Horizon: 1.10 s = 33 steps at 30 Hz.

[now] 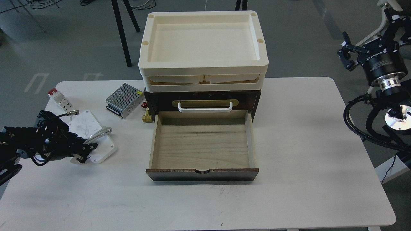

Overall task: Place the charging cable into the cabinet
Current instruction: 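Grasp the white charging adapter with the left gripper and lift it, then carry the adapter over the open drawer and lower it inside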

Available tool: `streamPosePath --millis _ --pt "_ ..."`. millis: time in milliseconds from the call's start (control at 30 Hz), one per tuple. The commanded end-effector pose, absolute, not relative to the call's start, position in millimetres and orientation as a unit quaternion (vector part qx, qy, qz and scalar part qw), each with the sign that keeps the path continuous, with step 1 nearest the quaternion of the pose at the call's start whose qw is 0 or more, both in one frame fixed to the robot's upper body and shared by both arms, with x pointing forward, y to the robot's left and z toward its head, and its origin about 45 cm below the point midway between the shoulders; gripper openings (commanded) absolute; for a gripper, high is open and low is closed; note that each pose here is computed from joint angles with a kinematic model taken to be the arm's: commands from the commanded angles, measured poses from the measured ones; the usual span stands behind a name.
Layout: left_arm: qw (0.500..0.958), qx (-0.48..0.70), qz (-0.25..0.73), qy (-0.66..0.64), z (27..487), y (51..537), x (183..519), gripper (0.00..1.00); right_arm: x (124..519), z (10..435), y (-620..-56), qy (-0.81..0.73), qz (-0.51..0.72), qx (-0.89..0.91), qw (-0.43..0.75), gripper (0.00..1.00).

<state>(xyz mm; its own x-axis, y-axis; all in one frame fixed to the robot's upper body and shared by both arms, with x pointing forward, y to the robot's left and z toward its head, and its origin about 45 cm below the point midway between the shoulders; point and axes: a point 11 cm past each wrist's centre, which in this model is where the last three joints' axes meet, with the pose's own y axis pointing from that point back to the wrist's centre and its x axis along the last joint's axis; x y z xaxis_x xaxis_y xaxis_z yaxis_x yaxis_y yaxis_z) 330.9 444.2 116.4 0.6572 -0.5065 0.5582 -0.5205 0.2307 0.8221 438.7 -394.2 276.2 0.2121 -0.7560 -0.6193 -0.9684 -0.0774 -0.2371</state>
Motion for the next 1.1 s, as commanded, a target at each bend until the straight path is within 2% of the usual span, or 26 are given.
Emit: streamPosePath --millis 0,167,300,433,533,633,700,867,1067 --pt "0.646 0.613 0.022 -0.455 151 449 346 0.0 437 272 -396 0.607 0.173 -0.712 0.308 1.0" --pt "0.647 0.586 0.031 -0.487 221 449 328 0.0 437 271 -398 0.609 0.173 -0.71 0.308 1.0" --pt "0.677 0.53 0.032 -0.51 266 416 293 0.0 437 272 -400 0.615 0.172 -0.706 0.307 1.0" --pt "0.709 0.462 0.008 -0.533 284 364 264 0.0 437 270 -401 0.622 0.172 -0.701 0.303 1.0" --pt "0.73 0.423 0.003 -0.537 281 337 261 0.0 438 269 -402 0.628 0.172 -0.698 0.298 1.0" --pt "0.8 0.354 0.024 -0.484 267 294 264 0.0 437 266 -405 0.635 0.173 -0.693 0.294 1.0" --pt "0.826 0.32 0.024 -0.464 261 272 263 0.0 437 265 -405 0.637 0.173 -0.692 0.292 1.0" --pt "0.864 0.247 0.012 -0.439 248 220 262 0.0 436 265 -407 0.642 0.173 -0.689 0.289 1.0" --pt "0.884 0.237 0.033 -0.401 226 205 284 0.0 431 255 -409 0.647 0.179 -0.685 0.283 1.0"
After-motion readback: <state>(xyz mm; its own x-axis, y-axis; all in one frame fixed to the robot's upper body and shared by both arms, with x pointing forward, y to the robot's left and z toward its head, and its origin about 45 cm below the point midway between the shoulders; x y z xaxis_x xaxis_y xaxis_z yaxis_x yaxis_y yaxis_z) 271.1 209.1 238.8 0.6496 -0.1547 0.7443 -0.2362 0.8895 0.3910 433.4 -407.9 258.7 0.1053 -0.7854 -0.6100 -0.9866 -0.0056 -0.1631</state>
